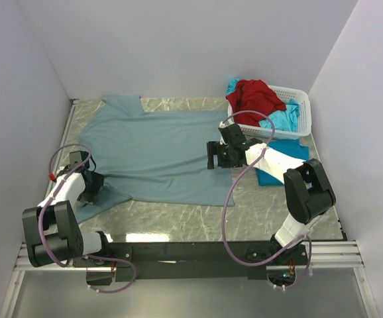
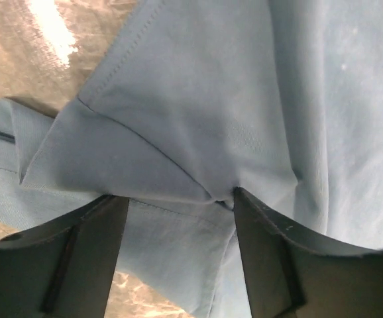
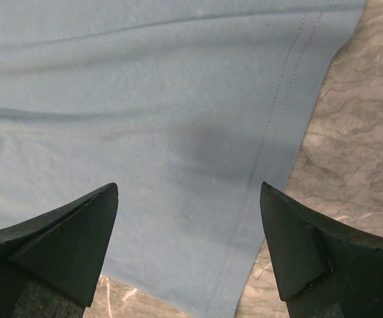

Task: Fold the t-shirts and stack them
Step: Flatten the tshirt out

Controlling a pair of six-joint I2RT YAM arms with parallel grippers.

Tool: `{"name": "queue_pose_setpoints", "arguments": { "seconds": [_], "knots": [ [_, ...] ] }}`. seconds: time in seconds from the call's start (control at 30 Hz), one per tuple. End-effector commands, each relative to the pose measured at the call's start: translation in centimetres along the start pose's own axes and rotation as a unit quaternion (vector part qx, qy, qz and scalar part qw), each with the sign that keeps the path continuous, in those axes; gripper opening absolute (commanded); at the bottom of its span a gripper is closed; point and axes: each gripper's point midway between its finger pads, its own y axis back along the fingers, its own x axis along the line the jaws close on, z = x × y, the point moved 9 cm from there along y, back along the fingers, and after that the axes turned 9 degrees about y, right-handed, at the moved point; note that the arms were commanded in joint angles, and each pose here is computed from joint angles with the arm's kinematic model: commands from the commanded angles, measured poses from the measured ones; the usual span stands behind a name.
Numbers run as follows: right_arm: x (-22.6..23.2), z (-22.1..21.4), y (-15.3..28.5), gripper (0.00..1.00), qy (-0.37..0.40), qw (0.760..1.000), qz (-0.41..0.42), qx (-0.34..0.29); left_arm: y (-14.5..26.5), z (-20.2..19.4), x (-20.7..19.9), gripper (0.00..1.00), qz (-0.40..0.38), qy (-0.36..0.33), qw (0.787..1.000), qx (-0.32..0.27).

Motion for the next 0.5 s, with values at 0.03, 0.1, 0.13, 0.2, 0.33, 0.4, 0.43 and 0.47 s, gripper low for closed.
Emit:
{"name": "queue_pose_setpoints", "arguments": {
  "seconds": [0.03, 0.1, 0.13, 0.2, 0.33, 0.4, 0.43, 0.47],
  "knots": [
    [0.31, 1.61, 1.17, 0.93, 0.003, 0.999, 0.004, -0.042, 0.10, 0.78, -0.83, 0.65, -0.009, 0.018, 0.999, -0.028],
    [0.33, 1.67, 1.12, 0.93, 0.003, 0.999, 0.005, -0.042, 0.32, 0.96, -0.88, 0.60, -0.010, 0.018, 0.999, -0.034],
    [0.31, 1.70, 1.09, 0.93, 0.003, 0.999, 0.004, -0.042, 0.38, 1.05, -0.74, 0.60, -0.005, 0.018, 0.999, -0.039],
    [0.18, 1.61, 0.96, 0.93, 0.003, 0.999, 0.000, -0.039, 0.42, 1.10, -0.68, 0.58, -0.001, 0.020, 0.999, -0.041],
    [0.15, 1.57, 0.91, 0.93, 0.002, 0.999, -0.005, -0.038, 0.38, 0.91, -0.77, 0.38, 0.003, 0.011, 1.000, -0.028],
    [0.08, 1.60, 0.93, 0.93, 0.001, 0.999, -0.007, -0.038, 0.39, 0.98, -0.75, 0.09, 0.012, 0.012, 0.999, -0.027],
    [0.08, 1.63, 0.91, 0.93, 0.001, 0.999, -0.007, -0.038, 0.46, 0.96, -0.79, 0.06, 0.011, 0.009, 1.000, -0.026],
    [0.08, 1.63, 0.91, 0.93, 0.002, 0.999, -0.007, -0.038, 0.63, 0.95, -0.94, 0.04, 0.007, 0.008, 1.000, -0.022]
  ]
}}
